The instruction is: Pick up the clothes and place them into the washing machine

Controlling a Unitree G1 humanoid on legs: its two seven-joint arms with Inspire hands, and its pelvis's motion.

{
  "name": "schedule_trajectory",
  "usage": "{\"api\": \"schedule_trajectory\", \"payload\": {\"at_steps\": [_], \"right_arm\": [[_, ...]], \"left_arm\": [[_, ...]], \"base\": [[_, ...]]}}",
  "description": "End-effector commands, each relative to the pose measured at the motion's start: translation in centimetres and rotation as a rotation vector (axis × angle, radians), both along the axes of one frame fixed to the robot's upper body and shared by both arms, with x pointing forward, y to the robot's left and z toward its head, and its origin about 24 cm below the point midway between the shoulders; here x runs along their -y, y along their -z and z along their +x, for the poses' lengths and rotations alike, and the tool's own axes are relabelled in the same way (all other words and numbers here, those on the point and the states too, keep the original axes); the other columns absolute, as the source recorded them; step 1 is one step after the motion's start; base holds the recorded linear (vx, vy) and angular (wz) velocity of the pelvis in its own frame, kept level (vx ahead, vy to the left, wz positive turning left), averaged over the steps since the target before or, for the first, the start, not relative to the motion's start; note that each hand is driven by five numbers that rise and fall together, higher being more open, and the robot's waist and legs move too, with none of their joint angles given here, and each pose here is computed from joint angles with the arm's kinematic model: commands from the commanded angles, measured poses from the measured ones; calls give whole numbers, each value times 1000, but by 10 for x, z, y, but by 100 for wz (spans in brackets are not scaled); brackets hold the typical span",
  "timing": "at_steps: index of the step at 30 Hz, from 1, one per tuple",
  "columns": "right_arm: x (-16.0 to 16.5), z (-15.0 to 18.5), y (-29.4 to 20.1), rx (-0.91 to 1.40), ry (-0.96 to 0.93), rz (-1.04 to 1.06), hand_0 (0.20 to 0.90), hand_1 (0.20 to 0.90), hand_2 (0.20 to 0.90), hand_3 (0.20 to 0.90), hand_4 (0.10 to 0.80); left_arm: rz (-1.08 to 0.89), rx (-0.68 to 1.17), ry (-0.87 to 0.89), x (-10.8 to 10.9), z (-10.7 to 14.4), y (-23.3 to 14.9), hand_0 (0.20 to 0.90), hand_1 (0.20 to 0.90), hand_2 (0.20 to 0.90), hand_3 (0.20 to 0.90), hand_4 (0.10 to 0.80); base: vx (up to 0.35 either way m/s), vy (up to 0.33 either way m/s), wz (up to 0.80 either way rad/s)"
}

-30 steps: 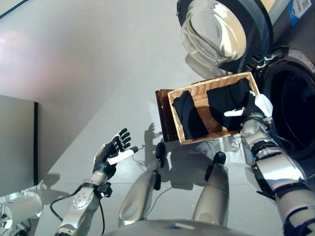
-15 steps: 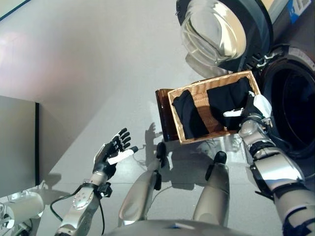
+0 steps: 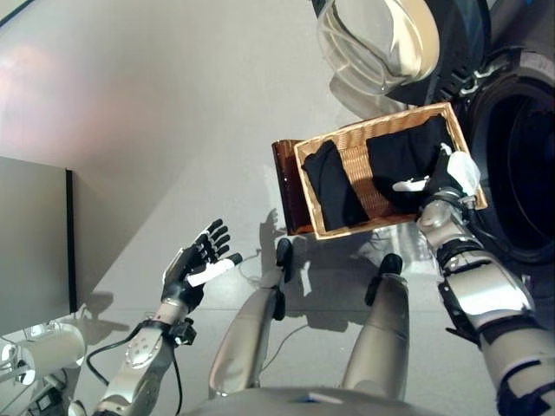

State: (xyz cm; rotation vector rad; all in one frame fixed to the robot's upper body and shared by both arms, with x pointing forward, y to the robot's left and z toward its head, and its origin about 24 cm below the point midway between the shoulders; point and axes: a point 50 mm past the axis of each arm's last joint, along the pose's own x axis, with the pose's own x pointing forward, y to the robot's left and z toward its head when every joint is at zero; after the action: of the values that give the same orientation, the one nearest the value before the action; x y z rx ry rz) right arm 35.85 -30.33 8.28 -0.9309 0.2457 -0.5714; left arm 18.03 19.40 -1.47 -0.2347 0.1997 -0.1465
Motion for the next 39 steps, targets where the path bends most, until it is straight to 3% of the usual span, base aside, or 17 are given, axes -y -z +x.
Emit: {"api": "schedule_trajectory", "payload": {"at_steps": [1, 2, 3, 4, 28, 29, 30, 31, 39], "right_arm": [[-6, 5, -3, -2, -37, 40, 900, 900, 900, 900, 800], [-8, 5, -1, -8, -42, 43, 900, 900, 900, 900, 800], [-11, 6, -1, -9, -51, 44, 335, 335, 335, 335, 396], [-13, 7, 0, -10, -58, 45, 200, 200, 200, 200, 300], [-11, 1, 11, -34, -51, 78, 200, 200, 200, 200, 300], [-9, -1, 13, -38, -34, 78, 329, 329, 329, 329, 392], [-9, -1, 13, -38, -34, 78, 329, 329, 329, 329, 392], [-8, -2, 14, -43, -23, 79, 900, 900, 900, 900, 800], [-7, -2, 13, -29, -9, 71, 900, 900, 900, 900, 800]], "left_arm": [[14, 177, -62, -19, 5, -34, 900, 900, 900, 900, 800], [13, 172, -58, -19, 5, -33, 900, 900, 900, 900, 800], [14, 171, -55, -18, 5, -33, 900, 900, 900, 900, 800], [16, 171, -50, -18, 6, -33, 900, 900, 900, 900, 800], [29, 174, -39, -19, 7, -32, 900, 900, 900, 900, 800], [32, 172, -41, -20, 7, -32, 900, 900, 900, 900, 800], [32, 172, -41, -20, 7, -32, 900, 900, 900, 900, 800], [34, 174, -42, -20, 7, -33, 900, 900, 900, 900, 800], [39, 180, -56, -21, 9, -33, 900, 900, 900, 900, 800]], "base": [[0, 0, 0], [0, 0, 0], [0, 0, 0], [0, 0, 0], [0, 0, 0], [0, 0, 0], [0, 0, 0], [0, 0, 0], [0, 0, 0]]}}
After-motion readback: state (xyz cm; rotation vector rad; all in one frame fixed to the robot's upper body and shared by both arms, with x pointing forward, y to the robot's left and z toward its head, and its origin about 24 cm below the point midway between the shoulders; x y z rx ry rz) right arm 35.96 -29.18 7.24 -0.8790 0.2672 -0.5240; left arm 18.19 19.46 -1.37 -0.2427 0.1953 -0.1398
